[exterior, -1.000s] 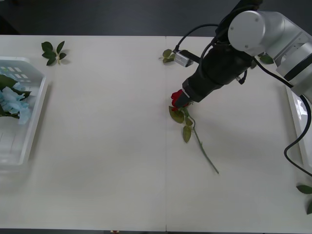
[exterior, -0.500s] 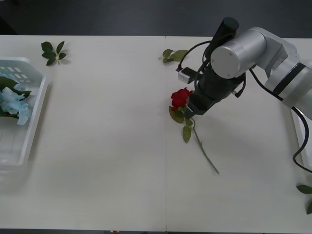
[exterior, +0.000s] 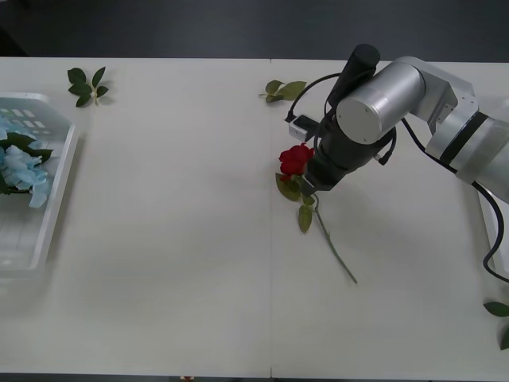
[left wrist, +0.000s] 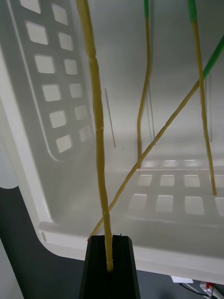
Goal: Put the red flowers into the right box and the blue flowers into the left box
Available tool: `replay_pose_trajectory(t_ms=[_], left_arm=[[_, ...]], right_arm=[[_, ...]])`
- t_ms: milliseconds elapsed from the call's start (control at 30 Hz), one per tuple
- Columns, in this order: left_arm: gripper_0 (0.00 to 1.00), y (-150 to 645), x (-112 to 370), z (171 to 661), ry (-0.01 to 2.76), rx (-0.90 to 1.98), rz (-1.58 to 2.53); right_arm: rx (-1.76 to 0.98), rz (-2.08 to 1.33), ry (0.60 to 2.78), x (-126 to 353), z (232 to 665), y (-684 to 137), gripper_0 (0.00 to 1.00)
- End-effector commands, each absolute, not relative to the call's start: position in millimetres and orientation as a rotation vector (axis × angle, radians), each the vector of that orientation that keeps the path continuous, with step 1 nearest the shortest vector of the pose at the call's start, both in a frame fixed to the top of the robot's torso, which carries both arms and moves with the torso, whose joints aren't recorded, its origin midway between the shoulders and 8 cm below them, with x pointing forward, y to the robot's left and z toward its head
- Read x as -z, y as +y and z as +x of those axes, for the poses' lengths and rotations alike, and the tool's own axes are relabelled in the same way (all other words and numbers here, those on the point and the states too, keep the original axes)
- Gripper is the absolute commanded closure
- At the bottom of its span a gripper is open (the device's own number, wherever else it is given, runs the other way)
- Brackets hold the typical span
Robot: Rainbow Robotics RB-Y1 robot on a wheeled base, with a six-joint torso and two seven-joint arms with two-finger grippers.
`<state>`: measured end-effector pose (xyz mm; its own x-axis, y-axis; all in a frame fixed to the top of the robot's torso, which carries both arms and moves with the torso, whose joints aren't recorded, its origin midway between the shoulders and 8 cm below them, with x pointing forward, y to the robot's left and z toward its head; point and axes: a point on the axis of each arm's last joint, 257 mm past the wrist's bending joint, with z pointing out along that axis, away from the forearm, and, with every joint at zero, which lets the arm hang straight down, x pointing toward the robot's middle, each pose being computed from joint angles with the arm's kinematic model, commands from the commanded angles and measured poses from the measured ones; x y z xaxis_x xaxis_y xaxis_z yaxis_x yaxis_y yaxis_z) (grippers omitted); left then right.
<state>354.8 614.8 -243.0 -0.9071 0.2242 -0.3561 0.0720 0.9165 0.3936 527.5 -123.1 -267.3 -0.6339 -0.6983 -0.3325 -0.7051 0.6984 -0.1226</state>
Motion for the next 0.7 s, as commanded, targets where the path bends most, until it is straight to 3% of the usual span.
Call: replay_pose_trajectory(t_ms=[33,133,200,700], left_arm=[[0.81,622.1,224.1,364.6,2.638,-0.566,0.176],[0.14,619.0,221.7,368.3,2.631,-0.557,0.187],[0.0,614.1,222.1,369.4,2.629,-0.526,0.204],[0.0,554.3,210.7,338.6,2.697,-0.15,0.507]], right_arm=[[-0.026,-1.029,2.553,264.1,538.6,-123.6,0.0],[-0.019,-1.025,2.549,270.0,541.4,-124.3,0.0],[-0.007,-1.031,2.543,273.5,542.8,-124.4,0.0],[0.03,-1.039,2.531,294.3,547.7,-120.7,0.06]])
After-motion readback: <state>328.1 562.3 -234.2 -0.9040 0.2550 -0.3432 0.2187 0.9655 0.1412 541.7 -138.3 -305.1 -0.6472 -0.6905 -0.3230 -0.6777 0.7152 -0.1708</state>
